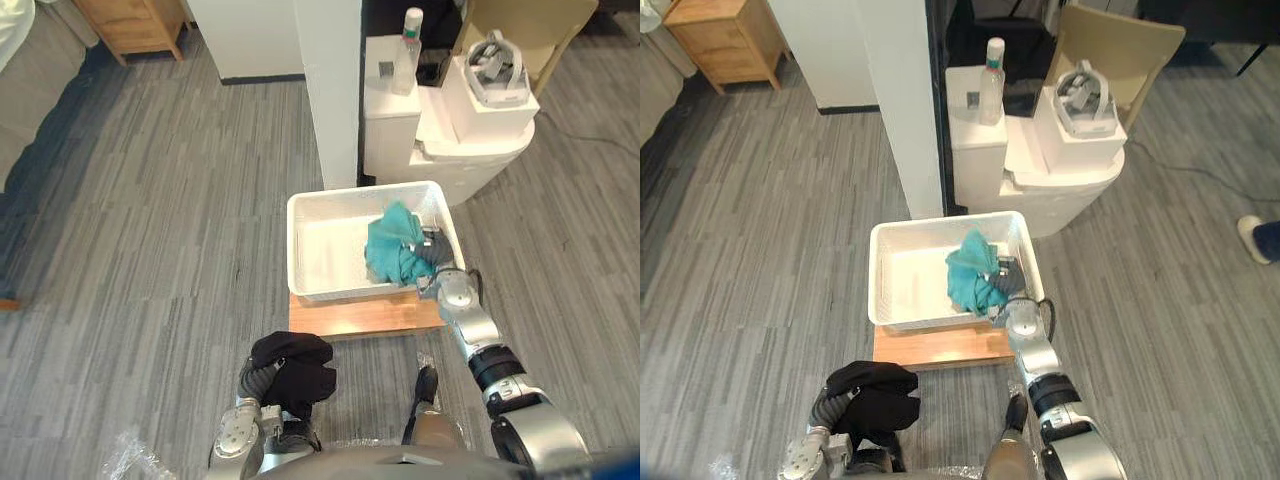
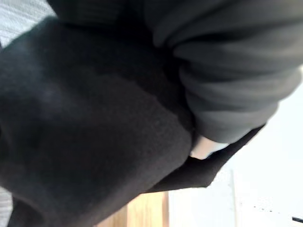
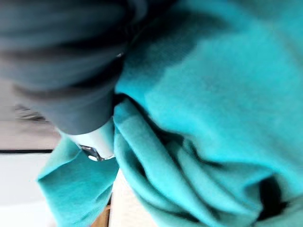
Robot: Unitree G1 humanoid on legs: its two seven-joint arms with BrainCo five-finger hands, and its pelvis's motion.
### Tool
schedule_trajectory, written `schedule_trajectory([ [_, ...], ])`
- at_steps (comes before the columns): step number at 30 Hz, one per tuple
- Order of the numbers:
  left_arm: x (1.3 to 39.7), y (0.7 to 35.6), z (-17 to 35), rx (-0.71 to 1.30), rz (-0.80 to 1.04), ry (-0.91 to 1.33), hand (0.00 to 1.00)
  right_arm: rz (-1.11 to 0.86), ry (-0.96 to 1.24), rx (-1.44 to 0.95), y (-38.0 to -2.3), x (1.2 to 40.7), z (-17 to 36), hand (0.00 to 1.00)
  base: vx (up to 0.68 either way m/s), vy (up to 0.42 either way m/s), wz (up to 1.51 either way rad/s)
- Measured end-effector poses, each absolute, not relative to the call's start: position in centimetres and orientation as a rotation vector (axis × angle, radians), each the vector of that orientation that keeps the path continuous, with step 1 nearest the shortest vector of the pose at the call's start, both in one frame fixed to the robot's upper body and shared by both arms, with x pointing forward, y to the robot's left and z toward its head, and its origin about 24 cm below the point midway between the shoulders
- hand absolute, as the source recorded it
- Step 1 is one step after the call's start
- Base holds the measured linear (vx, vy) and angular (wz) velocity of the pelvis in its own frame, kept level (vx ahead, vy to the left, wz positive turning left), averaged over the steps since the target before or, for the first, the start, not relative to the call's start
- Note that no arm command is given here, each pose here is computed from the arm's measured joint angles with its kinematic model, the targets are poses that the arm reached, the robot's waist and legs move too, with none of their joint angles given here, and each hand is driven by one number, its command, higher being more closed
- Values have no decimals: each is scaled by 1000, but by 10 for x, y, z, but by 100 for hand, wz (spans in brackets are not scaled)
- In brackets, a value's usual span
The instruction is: Tidy the bed and pick cloth on bed and put in laundry
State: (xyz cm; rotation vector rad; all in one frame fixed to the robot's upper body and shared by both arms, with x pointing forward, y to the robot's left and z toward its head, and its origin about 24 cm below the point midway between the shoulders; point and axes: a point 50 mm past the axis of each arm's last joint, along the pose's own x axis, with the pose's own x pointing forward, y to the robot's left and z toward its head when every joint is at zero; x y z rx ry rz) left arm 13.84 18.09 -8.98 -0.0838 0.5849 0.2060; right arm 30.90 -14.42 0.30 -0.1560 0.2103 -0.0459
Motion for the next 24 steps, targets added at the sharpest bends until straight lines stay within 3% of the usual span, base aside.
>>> schedule_trajectory([
  [13,155,185,-83,-69,221,530,100,-3,215,-242,-125,320,4,0,-5,-6,6],
  [24,167,184,-70,-81,219,458,100,-83,180,-213,-145,326,16,0,2,-3,1],
])
